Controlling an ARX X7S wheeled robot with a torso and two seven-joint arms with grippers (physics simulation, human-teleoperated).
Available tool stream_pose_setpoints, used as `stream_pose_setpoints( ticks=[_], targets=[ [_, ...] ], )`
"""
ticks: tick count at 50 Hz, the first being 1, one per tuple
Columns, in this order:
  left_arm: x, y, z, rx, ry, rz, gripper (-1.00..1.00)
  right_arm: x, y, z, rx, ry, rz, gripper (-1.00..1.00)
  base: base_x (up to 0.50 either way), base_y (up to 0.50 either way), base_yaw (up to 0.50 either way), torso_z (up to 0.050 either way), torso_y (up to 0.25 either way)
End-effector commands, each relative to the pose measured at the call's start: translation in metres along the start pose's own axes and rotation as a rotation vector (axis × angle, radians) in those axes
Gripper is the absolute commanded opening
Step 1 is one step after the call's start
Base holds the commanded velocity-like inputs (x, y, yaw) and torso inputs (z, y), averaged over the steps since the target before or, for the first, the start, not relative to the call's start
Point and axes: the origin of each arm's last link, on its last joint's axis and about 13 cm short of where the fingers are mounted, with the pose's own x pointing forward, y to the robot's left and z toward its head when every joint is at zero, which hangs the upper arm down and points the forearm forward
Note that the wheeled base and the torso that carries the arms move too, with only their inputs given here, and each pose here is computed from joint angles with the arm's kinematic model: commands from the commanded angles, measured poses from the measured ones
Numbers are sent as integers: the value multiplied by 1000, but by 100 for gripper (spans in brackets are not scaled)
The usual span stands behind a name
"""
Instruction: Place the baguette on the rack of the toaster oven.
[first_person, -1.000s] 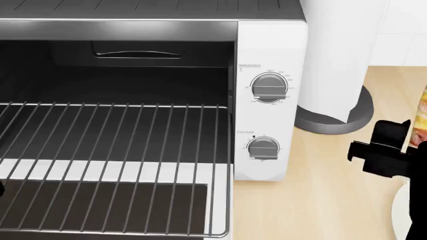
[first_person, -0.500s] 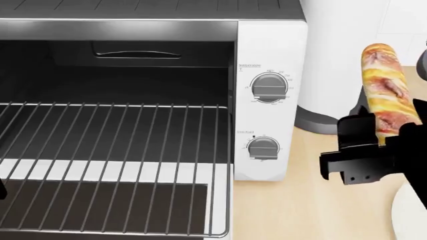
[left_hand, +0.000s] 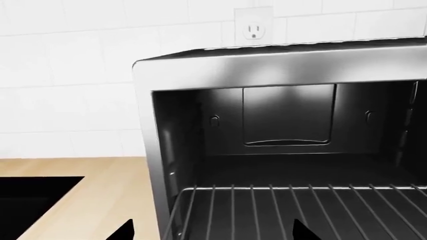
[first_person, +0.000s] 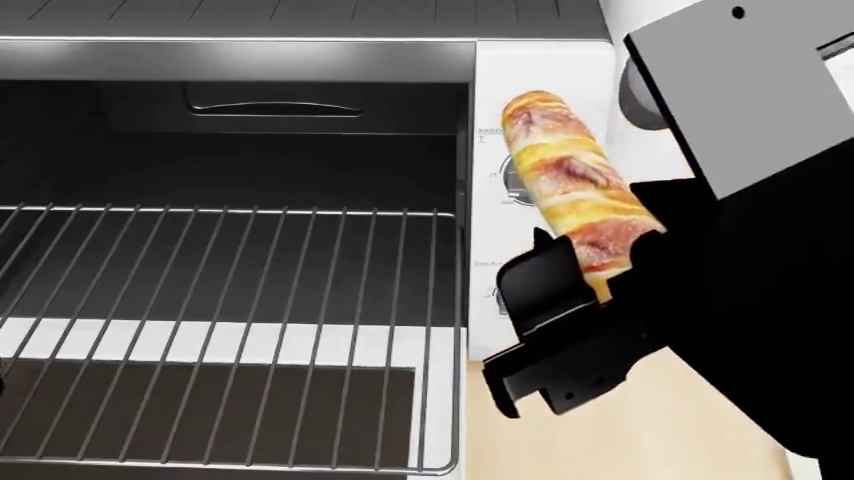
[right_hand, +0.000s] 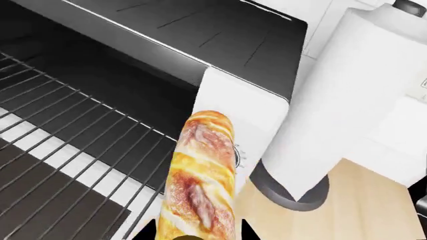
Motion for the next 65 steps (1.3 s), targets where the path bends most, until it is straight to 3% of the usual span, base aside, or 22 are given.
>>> stream_pose_setpoints(
  ticks=[1, 16, 27, 28, 29, 41, 65],
  targets=[
    [-3, 3, 3, -2, -9, 11, 100, 7, 17, 25, -80, -10, 136, -100, 0, 0, 0, 0, 0],
    [-7, 8, 4, -12, -20, 33, 100, 34, 34, 28, -111, 7, 245, -100, 0, 0, 0, 0, 0],
    [-8, 9, 6, -20, -24, 35, 100, 59, 42, 35, -56, 13, 300, -100, 0, 0, 0, 0, 0],
    [-9, 9, 6, -54, -14, 42, 100, 61, 42, 35, -54, 15, 302, -100, 0, 0, 0, 0, 0],
    [-8, 8, 6, -26, -19, 37, 100, 63, 43, 36, -48, 19, 311, -100, 0, 0, 0, 0, 0],
    [-11, 10, 5, -1, -24, 16, 100, 86, 57, 43, -23, 52, 383, -100, 0, 0, 0, 0, 1],
    [-14, 11, 11, 7, -58, 9, 100, 100, 67, 32, -17, 108, 430, -100, 0, 0, 0, 0, 0]
  ],
)
